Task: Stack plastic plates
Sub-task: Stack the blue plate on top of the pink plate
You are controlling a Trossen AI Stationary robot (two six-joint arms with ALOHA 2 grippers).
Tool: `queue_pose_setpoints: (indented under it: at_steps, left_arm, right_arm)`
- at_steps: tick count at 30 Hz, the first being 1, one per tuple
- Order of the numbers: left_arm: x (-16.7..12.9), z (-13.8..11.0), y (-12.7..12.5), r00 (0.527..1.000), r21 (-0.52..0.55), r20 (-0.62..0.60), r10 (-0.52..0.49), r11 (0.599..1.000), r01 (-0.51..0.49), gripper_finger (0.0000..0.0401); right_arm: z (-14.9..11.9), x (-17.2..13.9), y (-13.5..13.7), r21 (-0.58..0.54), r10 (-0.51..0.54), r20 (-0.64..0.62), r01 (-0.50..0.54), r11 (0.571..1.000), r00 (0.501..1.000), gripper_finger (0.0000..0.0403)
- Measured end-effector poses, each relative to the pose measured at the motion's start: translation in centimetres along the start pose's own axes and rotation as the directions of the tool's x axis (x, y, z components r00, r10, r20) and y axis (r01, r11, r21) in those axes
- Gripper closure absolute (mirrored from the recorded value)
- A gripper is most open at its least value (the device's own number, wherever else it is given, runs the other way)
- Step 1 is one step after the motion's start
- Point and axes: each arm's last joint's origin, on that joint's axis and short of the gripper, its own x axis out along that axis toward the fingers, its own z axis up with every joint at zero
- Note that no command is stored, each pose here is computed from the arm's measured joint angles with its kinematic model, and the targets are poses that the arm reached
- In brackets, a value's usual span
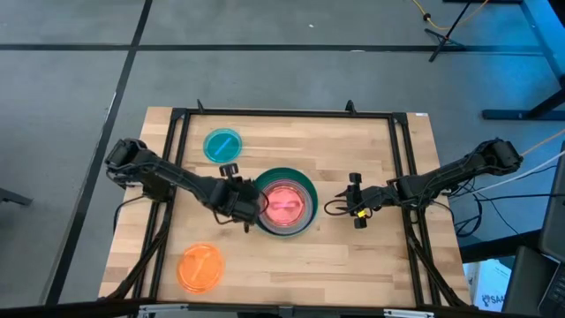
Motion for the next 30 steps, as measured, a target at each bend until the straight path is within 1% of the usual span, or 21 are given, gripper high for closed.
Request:
queue_pose_setpoints:
  at_steps: [3, 7, 11, 14, 18, 24, 30]
  left_arm:
    - [1.4, -1.1, 1.0, 0.997, 0.012, -0.077, 0.004, 1.0, -0.003, 0.0293]
    - [3.4, -2.8, 2.5, 0.992, -0.023, -0.128, -0.011, 1.0, 0.008, 0.0293]
    - [4.8, -4.8, 4.1, 0.991, -0.067, -0.132, -0.024, 0.998, 0.015, 0.0293]
    - [6.2, -6.2, 5.1, 0.987, -0.084, -0.156, -0.025, 0.996, 0.011, 0.0293]
    - [8.2, -7.5, 6.1, 0.985, -0.066, -0.171, 0.012, 0.998, -0.024, 0.0293]
    - [11.2, -8.6, 6.8, 0.985, 0.017, -0.169, 0.016, 1.0, -0.013, 0.0293]
    - [12.8, -8.7, 7.7, 0.991, 0.002, -0.129, 0.021, 1.0, -0.021, 0.0293]
  right_arm:
    - [0.0, 0.0, 0.0, 0.0, 0.0, 0.0, 0.0, 1.0, 1.0, 0.0233]
    - [0.0, 0.0, 0.0, -0.001, 0.0, -0.004, 0.0, 1.0, 1.0, 0.0233]
    - [0.0, 0.0, 0.0, 0.0, 0.001, 0.0, -0.001, 1.0, 1.0, 0.0233]
    - [0.0, 0.0, 0.0, 0.001, 0.0, 0.004, 0.0, 1.0, 1.0, 0.0233]
    - [0.1, 0.0, 0.0, 0.002, -0.001, 0.005, 0.001, 1.0, 1.0, 0.0233]
    - [0.1, 0.0, 0.0, 0.003, -0.001, 0.013, 0.001, 1.0, 1.0, 0.0233]
    - [0.1, 0.0, 0.0, 0.003, -0.001, 0.013, 0.001, 1.0, 1.0, 0.0233]
